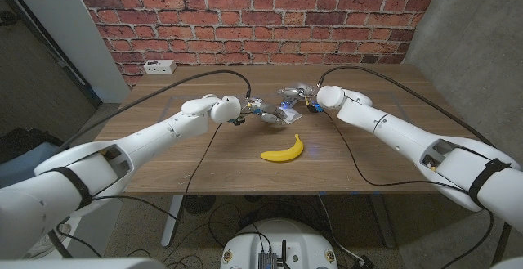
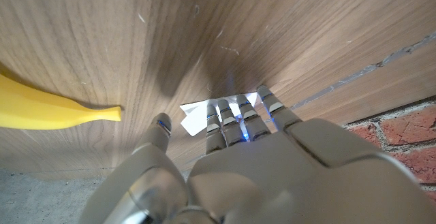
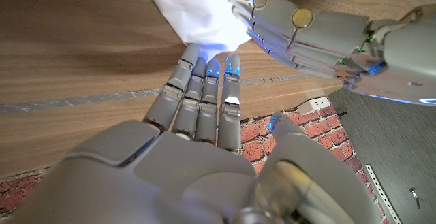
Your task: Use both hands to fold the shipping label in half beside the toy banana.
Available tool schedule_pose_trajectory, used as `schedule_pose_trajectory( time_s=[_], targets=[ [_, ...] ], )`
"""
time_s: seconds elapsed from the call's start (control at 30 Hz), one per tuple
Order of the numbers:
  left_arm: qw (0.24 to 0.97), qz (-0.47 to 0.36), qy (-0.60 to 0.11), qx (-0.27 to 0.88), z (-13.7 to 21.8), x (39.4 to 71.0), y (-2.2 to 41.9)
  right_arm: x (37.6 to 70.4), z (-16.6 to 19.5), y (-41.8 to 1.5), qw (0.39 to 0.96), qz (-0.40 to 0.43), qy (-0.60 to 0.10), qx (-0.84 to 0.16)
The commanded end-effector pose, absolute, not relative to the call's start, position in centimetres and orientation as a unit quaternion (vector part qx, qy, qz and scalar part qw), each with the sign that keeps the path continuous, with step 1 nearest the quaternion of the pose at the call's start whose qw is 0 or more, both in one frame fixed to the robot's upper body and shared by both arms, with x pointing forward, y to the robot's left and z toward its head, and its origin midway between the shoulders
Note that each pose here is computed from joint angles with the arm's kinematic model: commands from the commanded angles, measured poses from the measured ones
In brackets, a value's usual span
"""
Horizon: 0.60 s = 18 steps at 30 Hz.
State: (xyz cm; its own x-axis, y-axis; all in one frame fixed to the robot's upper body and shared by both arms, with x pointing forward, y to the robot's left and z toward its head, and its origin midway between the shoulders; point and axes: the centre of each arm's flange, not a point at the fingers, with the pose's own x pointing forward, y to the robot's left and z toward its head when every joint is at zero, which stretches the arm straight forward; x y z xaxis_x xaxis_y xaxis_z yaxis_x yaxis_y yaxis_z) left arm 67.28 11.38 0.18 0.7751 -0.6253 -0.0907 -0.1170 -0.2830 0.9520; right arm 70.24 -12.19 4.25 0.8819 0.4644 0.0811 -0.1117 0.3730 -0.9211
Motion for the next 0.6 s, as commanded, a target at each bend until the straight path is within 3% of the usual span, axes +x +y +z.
schedule_pose_trajectory(
  time_s=[0.03, 0.6],
  targets=[
    [0.547, -0.233, -0.239, 0.768, 0.2, 67.5, 11.4, 70.4, 4.0, -12.2, 0.806, 0.178, -0.158, -0.543],
    [0.543, -0.231, -0.238, 0.771, 0.1, 67.5, 11.1, 66.9, 5.3, -12.6, 0.800, 0.093, -0.301, -0.511]
  ],
)
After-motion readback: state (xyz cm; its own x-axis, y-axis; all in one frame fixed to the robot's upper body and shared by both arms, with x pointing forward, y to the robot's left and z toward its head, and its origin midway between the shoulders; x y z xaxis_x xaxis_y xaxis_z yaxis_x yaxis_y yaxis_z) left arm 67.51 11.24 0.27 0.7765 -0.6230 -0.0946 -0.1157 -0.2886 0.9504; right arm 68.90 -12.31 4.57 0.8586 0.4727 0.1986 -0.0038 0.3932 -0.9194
